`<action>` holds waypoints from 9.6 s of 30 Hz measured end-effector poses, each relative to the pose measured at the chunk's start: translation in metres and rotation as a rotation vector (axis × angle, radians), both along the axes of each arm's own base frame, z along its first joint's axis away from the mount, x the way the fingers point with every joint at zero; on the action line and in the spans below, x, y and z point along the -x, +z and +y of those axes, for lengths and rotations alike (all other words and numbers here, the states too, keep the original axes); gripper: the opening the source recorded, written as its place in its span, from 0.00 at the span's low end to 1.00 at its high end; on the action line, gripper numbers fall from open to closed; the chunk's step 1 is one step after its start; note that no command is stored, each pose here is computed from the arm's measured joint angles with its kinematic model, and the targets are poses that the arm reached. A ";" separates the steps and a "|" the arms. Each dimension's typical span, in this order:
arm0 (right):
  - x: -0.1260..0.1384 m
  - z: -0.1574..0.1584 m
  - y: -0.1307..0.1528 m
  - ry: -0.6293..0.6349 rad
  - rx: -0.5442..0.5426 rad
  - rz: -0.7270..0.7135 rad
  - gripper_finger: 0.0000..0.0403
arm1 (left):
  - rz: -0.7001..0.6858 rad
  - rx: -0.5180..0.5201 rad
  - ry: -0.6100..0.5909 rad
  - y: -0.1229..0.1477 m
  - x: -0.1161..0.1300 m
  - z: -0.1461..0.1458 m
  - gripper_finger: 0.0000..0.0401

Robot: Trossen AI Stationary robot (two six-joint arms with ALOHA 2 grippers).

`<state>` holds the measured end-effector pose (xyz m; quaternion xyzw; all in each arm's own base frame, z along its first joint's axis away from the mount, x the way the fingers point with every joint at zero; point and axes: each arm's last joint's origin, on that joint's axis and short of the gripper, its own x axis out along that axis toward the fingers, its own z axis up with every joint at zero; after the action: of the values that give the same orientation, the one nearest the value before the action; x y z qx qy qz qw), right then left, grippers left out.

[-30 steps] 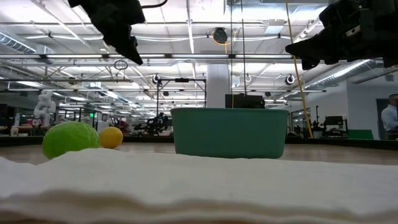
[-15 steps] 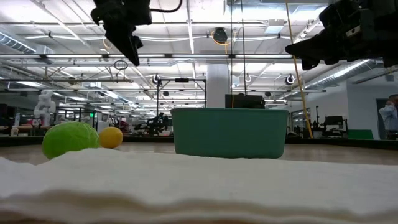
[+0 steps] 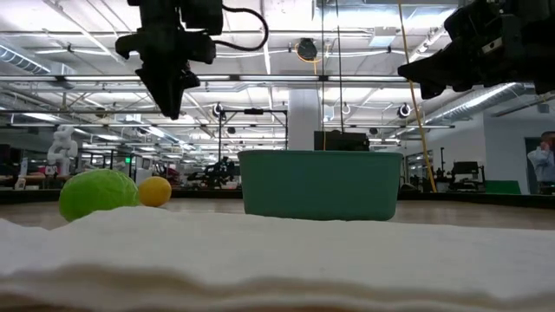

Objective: Pick and placing Produce into tupperware
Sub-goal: Put the lemon into the green bin

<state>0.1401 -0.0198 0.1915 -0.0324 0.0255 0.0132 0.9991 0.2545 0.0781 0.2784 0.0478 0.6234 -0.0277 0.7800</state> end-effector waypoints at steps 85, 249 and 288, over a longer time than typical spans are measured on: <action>0.000 0.000 0.000 -0.001 -0.004 0.003 0.00 | -0.044 0.008 -0.194 -0.072 -0.005 -0.048 0.86; 0.000 0.000 -0.001 -0.001 -0.009 0.006 0.00 | -0.152 -0.088 -0.089 -0.008 -0.012 -0.028 0.54; -0.003 -0.001 -0.003 -0.001 -0.011 0.020 0.00 | -0.844 -0.068 -0.099 0.121 0.104 -0.054 0.54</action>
<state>0.1428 -0.0204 0.1884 -0.0266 0.0353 0.0131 0.9989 0.1500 0.0245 0.3991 0.1107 0.2467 -0.0227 0.9625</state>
